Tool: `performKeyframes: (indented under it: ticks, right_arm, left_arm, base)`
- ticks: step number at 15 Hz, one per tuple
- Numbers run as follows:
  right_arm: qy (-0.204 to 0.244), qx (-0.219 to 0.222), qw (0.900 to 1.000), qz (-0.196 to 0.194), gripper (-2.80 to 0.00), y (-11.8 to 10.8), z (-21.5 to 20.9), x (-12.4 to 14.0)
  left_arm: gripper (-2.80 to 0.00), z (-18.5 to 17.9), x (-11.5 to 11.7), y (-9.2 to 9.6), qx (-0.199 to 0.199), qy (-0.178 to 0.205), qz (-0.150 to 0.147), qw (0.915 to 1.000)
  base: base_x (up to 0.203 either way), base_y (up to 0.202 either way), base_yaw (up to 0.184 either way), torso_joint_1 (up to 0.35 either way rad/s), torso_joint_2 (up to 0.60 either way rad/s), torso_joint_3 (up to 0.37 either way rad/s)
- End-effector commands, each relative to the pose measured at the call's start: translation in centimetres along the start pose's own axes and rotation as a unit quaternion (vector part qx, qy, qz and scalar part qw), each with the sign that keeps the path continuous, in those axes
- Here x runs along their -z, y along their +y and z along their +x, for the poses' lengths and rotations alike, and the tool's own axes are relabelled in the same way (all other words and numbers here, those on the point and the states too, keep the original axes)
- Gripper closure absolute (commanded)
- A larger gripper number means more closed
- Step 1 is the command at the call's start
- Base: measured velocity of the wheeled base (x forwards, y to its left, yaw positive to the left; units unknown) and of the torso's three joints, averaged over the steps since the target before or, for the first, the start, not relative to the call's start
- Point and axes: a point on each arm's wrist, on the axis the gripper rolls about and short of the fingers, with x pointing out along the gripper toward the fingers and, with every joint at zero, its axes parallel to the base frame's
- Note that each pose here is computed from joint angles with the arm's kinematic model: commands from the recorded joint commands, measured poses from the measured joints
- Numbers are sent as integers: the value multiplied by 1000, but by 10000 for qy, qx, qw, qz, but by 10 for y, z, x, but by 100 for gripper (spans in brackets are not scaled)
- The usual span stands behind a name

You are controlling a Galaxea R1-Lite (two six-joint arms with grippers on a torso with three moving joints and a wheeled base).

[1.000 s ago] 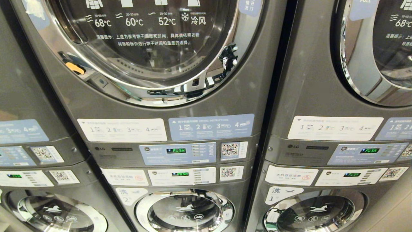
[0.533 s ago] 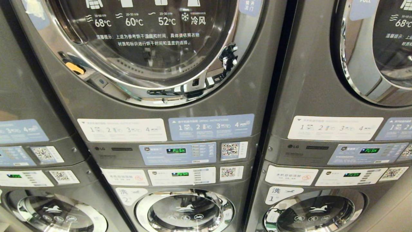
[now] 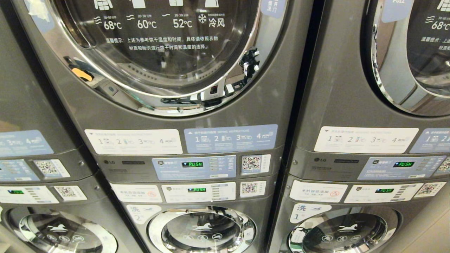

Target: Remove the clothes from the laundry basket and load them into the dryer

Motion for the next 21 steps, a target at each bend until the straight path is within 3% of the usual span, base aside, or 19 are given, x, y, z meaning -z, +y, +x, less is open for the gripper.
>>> performKeyframes:
  ticks: [1,4,6,9,11,15,19,21]
  right_arm:
    - [-2,7,10000,76,0,0,0,0]
    - [-1,15,10000,52,0,0,0,0]
    - [0,-2,9997,-250,0,0,1,2]
    - [-700,15,9975,-12,0,0,7,-2]
    - [-676,20,9976,133,0,0,7,-1]
    - [-600,37,9982,72,0,0,7,0]
    - [-600,50,9981,110,0,0,7,1]
    - [-600,50,9981,110,0,0,7,1]
  left_arm:
    - [0,-1,0,0,-12,-61,13,10000]
    - [0,-1,0,0,-48,-59,-10,10000]
    - [0,-1,1,0,-50,-52,-17,10000]
    - [0,-1,0,0,-81,-56,-39,9999]
    - [0,-1,1,0,-80,-49,-32,10000]
    - [0,-1,0,0,-81,-56,-32,9999]
    - [0,-1,0,1,-228,-58,-402,9989]
    - [0,-1,0,1,-232,-58,-424,9988]
  base:
    - [0,0,0,0,0,0]
    - [0,0,0,0,0,0]
    - [0,0,0,0,0,0]
    - [0,0,0,0,0,0]
    - [0,0,0,0,0,0]
    - [0,0,0,0,0,0]
    - [0,0,0,0,0,0]
    - [0,0,0,0,0,0]
